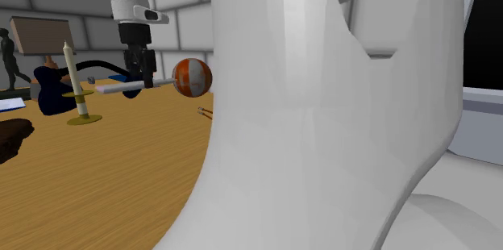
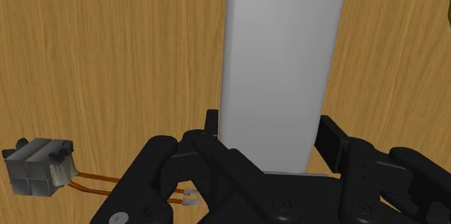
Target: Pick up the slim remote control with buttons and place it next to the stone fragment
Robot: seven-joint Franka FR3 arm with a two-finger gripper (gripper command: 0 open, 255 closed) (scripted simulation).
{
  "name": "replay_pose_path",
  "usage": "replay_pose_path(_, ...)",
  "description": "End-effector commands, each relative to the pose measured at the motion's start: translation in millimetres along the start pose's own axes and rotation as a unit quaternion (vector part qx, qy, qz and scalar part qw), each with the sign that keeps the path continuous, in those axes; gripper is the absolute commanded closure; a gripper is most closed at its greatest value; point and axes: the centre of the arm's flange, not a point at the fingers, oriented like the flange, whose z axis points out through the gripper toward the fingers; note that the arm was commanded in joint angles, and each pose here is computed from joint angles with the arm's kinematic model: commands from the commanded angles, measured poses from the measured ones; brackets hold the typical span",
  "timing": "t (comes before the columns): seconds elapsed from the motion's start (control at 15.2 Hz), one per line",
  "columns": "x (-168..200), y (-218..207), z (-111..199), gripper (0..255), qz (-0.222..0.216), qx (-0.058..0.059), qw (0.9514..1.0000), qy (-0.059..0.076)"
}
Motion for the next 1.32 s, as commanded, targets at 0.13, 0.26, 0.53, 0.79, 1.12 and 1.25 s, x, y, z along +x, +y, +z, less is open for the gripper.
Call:
replay_pose_path(0.13,-49,-23,0,255,0.001,0.0,1.0,0.0)
replay_pose_path(0.26,-59,-28,6,255,0.001,0.0,1.0,0.0)
replay_pose_path(0.53,-59,-28,27,255,0.001,0.0,1.0,0.0)
replay_pose_path(0.79,-59,-28,48,255,0.001,0.0,1.0,0.0)
replay_pose_path(1.12,-59,-28,74,255,0.001,0.0,1.0,0.0)
replay_pose_path(1.25,-59,-28,85,255,0.001,0.0,1.0,0.0)
